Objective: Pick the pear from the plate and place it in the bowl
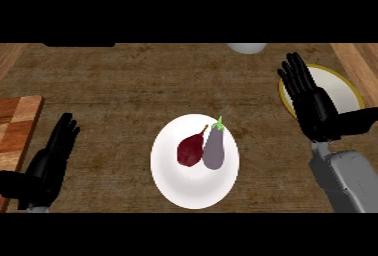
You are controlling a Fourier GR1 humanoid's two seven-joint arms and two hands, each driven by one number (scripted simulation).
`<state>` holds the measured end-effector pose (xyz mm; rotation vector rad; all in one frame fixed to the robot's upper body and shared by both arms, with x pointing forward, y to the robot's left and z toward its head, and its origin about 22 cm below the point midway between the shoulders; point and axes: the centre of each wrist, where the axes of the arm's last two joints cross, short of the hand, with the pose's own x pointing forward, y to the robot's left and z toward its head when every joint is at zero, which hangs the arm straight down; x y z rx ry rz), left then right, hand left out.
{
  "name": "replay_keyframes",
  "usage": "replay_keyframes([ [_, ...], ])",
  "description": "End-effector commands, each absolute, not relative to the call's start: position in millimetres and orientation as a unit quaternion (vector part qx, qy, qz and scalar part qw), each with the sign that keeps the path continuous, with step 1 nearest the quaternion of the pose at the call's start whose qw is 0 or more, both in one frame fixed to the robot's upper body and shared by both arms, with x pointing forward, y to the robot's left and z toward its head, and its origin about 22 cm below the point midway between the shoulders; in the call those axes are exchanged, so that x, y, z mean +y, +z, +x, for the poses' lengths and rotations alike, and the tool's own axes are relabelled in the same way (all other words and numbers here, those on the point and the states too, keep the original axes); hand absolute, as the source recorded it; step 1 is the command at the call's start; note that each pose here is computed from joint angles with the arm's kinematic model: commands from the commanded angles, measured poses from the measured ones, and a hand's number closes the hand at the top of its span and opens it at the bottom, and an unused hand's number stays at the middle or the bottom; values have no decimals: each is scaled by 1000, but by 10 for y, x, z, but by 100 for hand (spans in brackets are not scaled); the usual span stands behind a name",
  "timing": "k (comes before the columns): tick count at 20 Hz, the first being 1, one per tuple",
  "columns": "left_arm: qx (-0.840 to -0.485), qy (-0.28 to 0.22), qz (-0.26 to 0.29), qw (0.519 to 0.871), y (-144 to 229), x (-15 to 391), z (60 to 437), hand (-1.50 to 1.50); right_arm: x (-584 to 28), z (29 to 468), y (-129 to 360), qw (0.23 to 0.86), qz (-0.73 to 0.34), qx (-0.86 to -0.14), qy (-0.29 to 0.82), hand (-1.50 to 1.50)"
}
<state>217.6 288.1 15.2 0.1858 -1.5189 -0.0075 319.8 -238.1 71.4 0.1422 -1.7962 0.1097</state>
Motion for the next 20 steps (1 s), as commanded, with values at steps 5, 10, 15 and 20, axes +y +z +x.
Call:
replay_keyframes([
  [5,-744,-53,164,645,563,2915,2544,0,-2309,2964,192,510,235,-826,-40,150],
  [10,-738,-62,175,649,748,2843,2746,0,-2460,2690,-572,549,32,-816,-179,-150],
  [15,-731,-71,180,654,858,2683,2920,0,-2789,2541,-738,472,60,-879,-30,-150],
  [20,-729,-73,170,660,759,2693,2748,0,-2893,2661,-443,501,2,-860,97,-150],
])
